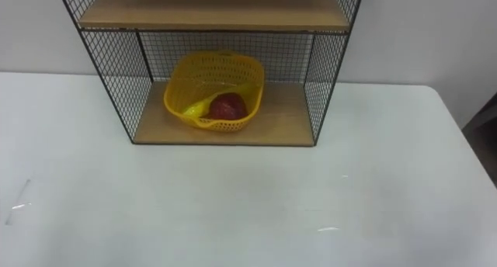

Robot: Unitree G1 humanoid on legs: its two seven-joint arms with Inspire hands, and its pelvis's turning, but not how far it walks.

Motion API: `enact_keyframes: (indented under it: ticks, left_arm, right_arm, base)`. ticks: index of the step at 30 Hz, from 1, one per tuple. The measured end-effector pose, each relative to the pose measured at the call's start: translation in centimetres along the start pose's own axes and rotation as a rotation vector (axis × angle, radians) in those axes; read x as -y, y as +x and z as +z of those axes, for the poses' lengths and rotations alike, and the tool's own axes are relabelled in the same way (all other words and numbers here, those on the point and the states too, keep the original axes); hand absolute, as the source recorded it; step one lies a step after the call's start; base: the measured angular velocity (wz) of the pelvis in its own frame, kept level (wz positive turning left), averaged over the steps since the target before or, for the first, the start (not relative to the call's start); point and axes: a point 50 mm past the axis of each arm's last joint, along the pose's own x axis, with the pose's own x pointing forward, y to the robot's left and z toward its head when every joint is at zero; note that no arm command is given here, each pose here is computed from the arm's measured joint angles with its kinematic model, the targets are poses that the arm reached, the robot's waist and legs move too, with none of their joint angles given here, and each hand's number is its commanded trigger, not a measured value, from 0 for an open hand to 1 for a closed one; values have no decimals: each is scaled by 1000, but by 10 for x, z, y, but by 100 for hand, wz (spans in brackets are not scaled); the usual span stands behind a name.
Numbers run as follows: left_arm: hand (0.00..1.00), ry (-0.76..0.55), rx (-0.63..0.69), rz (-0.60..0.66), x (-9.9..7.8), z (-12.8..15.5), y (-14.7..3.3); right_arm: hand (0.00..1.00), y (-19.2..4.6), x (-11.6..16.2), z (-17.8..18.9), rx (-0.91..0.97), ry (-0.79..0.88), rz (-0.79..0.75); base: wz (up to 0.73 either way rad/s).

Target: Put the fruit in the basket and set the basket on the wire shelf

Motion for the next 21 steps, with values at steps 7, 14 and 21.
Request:
enact_keyframes:
  ticks: [7,14,21]
  left_arm:
    - [0,153,-393,451,-98,-63,-5]
    - [0,343,-727,755,-182,-109,-60]
    - [0,558,-890,942,-239,-109,-113]
  right_arm:
    - [0,-5,78,-65,-374,-233,-317]
    - [0,-50,145,-123,-760,-365,-597]
    - [0,-122,214,-140,-1043,-569,-892]
  base:
    - [4]
    - [6]
    - [3]
